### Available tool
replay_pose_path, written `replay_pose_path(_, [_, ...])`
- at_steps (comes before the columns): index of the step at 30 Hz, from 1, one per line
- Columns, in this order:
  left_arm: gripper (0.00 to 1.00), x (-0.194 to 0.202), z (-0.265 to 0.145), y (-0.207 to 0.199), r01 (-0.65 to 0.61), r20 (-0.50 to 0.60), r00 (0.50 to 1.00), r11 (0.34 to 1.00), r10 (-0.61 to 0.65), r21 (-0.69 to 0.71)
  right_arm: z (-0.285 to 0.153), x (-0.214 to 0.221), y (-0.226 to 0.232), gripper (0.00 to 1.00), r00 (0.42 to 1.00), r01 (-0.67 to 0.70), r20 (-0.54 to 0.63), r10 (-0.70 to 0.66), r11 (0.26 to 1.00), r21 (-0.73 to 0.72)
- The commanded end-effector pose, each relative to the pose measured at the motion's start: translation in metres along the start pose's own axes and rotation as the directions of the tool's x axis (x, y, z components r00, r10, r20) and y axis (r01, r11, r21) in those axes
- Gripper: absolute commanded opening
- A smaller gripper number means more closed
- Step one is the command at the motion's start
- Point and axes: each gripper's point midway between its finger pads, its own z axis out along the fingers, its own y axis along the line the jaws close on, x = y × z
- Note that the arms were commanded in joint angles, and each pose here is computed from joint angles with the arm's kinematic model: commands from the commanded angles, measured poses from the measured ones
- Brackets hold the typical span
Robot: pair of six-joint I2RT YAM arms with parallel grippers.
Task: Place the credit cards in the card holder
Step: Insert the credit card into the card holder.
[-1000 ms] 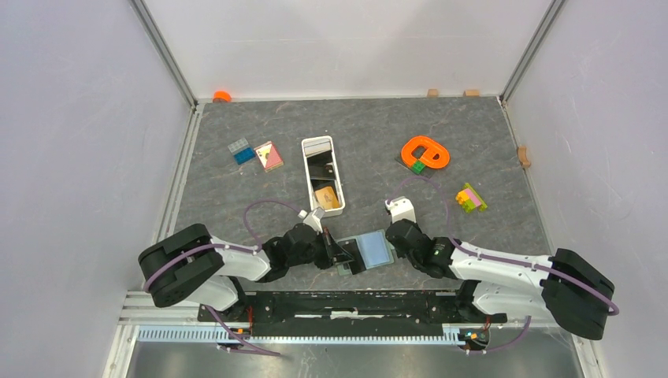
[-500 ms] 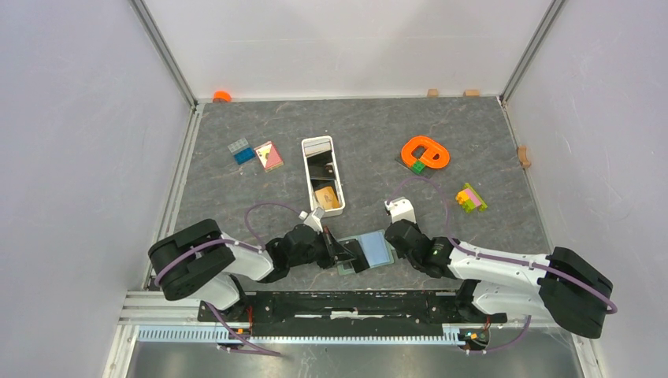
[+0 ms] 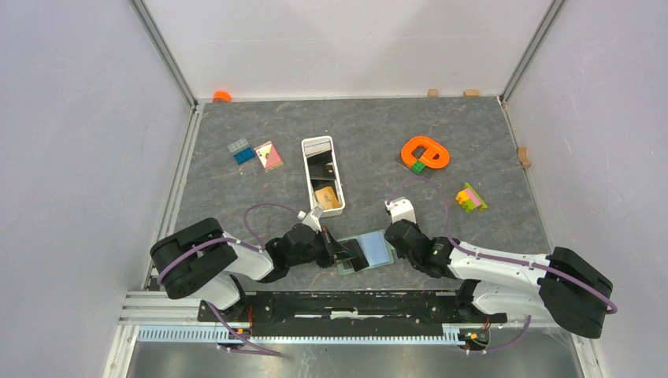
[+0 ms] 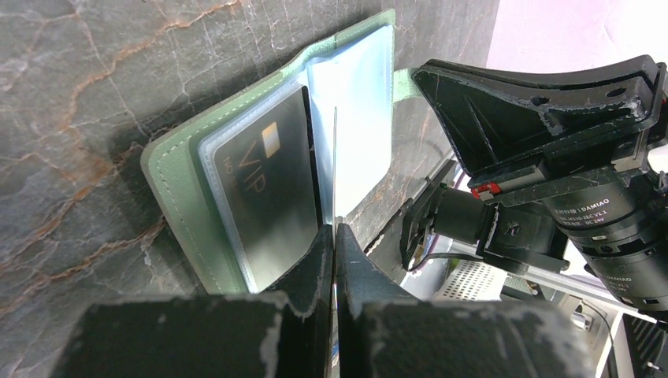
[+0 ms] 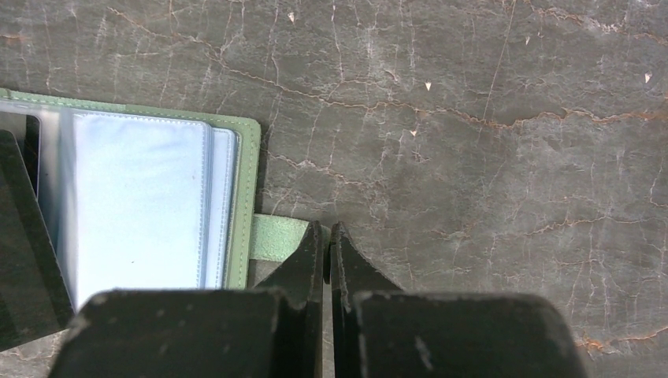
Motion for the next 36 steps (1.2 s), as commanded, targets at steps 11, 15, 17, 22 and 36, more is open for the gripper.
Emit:
replay_pose_path(11, [0.02,-0.009,0.012,-0.010,-0.081,-0.005,0.997,0.997,0.081,0.018,-0.001,-0.004,0.005,0.00,1.000,-0.013,0.001,0.013,1.000,-0.009])
replay_pose_path(15, [0.02,-0.005,0.015,-0.009,-0.079,-0.033,0.996,0.997,0.080,0.026,0.000,-0.003,0.004,0.00,1.000,-0.007,-0.007,0.007,1.000,-0.005])
replay_pose_path(17, [0.02,-0.002,0.015,-0.007,-0.073,-0.043,0.996,0.997,0.075,0.026,0.000,-0.003,0.005,0.00,1.000,-0.006,-0.008,0.006,1.000,-0.005])
replay_pose_path(22, [0.02,0.000,0.015,-0.004,-0.065,-0.054,0.996,0.998,0.066,0.018,0.000,-0.003,0.005,0.00,1.000,-0.005,-0.012,0.005,1.000,-0.006])
replay_pose_path(36, [0.02,0.004,0.014,0.009,-0.014,-0.068,0.998,0.999,0.012,-0.035,0.000,-0.002,0.004,0.00,1.000,-0.002,-0.019,0.002,1.000,0.002])
